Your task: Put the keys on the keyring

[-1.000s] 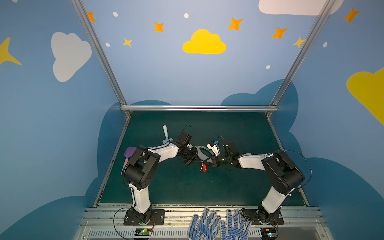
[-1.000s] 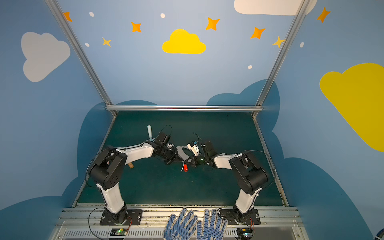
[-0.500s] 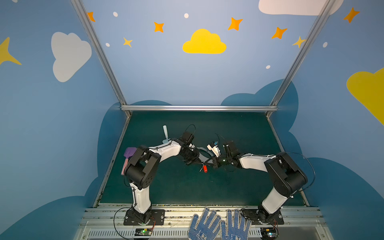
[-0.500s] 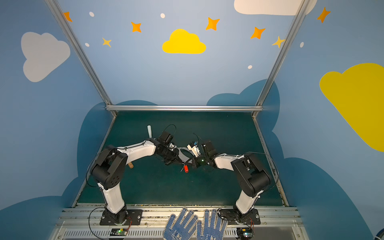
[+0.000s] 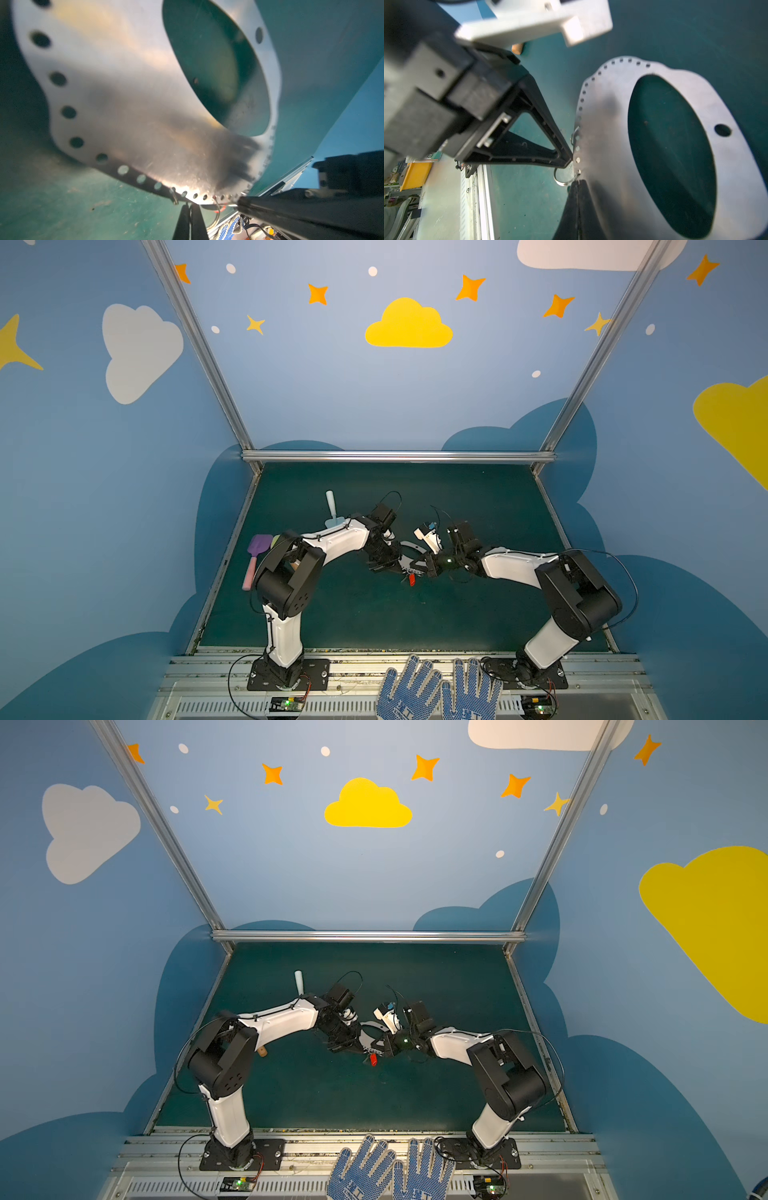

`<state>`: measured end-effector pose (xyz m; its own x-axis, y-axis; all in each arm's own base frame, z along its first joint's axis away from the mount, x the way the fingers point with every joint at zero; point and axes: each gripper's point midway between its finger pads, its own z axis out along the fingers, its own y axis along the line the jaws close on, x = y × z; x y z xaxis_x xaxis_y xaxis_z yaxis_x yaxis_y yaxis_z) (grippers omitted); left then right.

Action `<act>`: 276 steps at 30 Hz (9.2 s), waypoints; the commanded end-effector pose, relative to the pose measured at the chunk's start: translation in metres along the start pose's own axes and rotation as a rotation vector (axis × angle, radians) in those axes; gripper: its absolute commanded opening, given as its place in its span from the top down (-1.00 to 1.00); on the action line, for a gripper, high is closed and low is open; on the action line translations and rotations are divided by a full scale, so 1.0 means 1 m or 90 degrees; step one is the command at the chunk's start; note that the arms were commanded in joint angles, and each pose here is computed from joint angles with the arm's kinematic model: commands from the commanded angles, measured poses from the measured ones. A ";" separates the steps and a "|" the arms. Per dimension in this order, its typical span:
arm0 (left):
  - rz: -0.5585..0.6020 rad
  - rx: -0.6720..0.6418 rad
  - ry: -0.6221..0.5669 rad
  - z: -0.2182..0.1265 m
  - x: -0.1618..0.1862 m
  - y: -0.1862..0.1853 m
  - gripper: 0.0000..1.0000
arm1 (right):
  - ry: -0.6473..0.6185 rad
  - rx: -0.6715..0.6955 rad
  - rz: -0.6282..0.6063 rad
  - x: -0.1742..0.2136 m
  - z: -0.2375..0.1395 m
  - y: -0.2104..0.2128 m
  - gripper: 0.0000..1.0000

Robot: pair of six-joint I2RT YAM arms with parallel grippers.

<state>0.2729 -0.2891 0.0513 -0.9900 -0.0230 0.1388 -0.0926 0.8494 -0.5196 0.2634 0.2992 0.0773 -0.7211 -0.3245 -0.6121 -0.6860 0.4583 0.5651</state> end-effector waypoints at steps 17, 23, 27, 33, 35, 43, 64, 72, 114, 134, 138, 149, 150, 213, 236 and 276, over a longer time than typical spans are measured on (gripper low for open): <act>-0.040 -0.010 0.001 0.005 0.008 0.011 0.93 | -0.068 0.029 -0.032 -0.015 -0.027 0.018 1.00; -0.042 0.004 -0.020 0.001 0.003 0.006 0.93 | -0.029 0.040 0.000 0.015 -0.031 0.026 0.83; -0.048 0.012 -0.029 0.002 -0.001 0.004 0.93 | 0.007 0.041 0.014 0.037 -0.030 0.034 0.60; -0.055 0.014 -0.036 0.004 -0.003 0.004 0.93 | 0.055 0.066 0.011 0.072 -0.018 0.038 0.45; -0.056 0.010 -0.037 0.005 -0.004 0.006 0.93 | 0.065 0.083 0.006 0.082 -0.014 0.035 0.40; -0.061 -0.001 -0.048 0.008 -0.007 0.012 0.76 | 0.065 0.102 -0.008 0.099 -0.001 0.030 0.32; -0.008 0.013 -0.142 -0.043 0.016 0.013 0.01 | 0.072 0.113 -0.039 0.091 0.013 0.035 0.92; 0.029 0.027 -0.163 -0.054 0.016 0.008 -0.02 | 0.050 0.124 -0.077 0.074 0.001 0.043 1.00; 0.864 -0.342 -0.033 0.015 0.085 0.002 -0.02 | -0.182 0.241 0.144 0.069 -0.119 0.000 0.09; 0.909 -0.321 0.007 0.039 0.082 0.002 0.36 | -0.198 0.234 0.149 0.069 -0.124 0.000 0.13; 0.899 -0.318 0.005 0.040 0.078 0.001 0.56 | -0.201 0.234 0.150 0.069 -0.125 0.000 0.13; 0.868 -0.298 -0.025 0.021 0.073 -0.011 0.93 | -0.199 0.226 0.151 0.068 -0.124 0.001 0.14; 0.863 -0.292 -0.039 0.015 0.071 -0.015 0.92 | -0.196 0.220 0.147 0.068 -0.123 0.003 0.15; 0.864 0.276 -0.367 -0.182 0.132 -0.165 0.93 | -0.318 -0.276 -0.187 -0.060 -0.178 0.191 0.72; 0.679 0.282 -0.475 -0.225 0.104 -0.133 -0.12 | -0.338 -0.190 -0.192 -0.059 -0.177 0.174 1.00; 0.221 0.387 -0.277 -0.155 0.032 -0.110 0.02 | -0.350 0.403 -0.515 -0.055 -0.128 0.070 1.00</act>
<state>0.2684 -0.2934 0.2253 -0.9089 -0.1143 -0.4010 0.3003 0.4878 -0.8197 0.2386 0.2449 0.2111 0.0616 -0.3318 -0.9413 -0.7045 0.6536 -0.2765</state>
